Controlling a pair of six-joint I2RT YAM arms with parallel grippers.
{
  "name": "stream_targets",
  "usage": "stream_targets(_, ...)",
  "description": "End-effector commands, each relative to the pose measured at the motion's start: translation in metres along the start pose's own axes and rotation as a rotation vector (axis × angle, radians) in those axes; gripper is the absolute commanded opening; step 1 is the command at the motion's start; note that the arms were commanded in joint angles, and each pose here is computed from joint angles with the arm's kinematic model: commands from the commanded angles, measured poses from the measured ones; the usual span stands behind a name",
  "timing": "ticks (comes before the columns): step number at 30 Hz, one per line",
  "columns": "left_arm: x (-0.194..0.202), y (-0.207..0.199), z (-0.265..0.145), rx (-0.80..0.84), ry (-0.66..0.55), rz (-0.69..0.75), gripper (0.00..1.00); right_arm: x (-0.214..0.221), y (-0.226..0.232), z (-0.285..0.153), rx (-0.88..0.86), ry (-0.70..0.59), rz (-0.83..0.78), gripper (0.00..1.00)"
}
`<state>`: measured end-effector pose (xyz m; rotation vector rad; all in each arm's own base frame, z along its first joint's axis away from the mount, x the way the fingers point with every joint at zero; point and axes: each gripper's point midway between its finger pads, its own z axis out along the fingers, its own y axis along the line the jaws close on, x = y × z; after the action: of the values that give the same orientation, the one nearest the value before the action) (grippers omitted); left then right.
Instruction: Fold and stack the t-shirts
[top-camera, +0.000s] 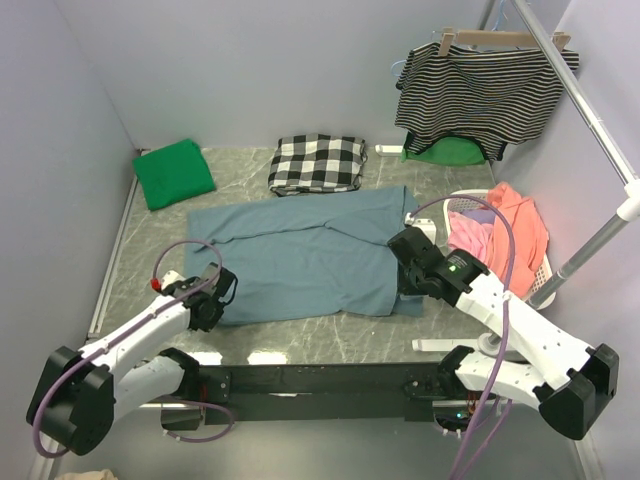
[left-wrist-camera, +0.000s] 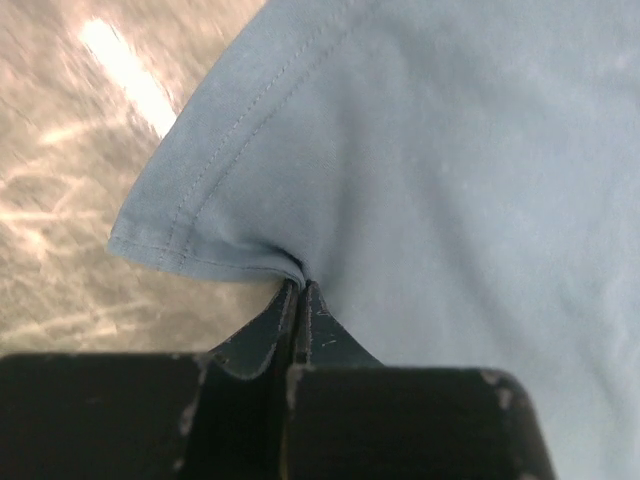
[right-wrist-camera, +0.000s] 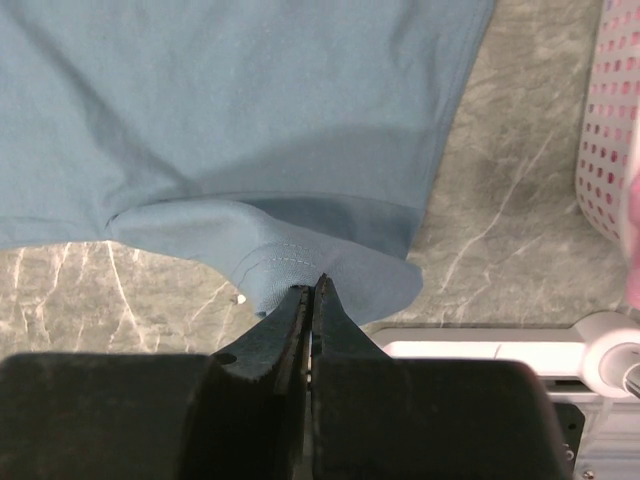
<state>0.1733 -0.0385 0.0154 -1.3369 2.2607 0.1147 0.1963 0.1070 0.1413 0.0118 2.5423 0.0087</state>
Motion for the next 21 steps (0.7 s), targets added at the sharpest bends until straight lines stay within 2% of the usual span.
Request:
stream_targets(1, 0.008, -0.002, -0.017, 0.039, 0.065, 0.035, 0.01, -0.027, -0.008, -0.016, 0.022, -0.107, 0.063, 0.00)
stream_targets(4, -0.005, -0.016, -0.033, 0.096, 0.043, 0.029, 0.01, -0.031, -0.013, -0.011, 0.050, -0.105, 0.068, 0.00)
stream_targets(9, -0.023, -0.038, -0.043, 0.102, -0.012, 0.086, 0.02, -0.042, -0.012, 0.003, 0.075, -0.108, 0.053, 0.00)
stream_targets(17, -0.033, -0.064, -0.031, 0.074, -0.037, 0.184, 0.08, -0.067, -0.005, 0.024, 0.095, -0.106, 0.037, 0.00)
stream_targets(21, -0.056, -0.069, -0.021, 0.040, -0.058, 0.178, 0.10, -0.080, -0.005, 0.034, 0.115, -0.108, 0.025, 0.00)
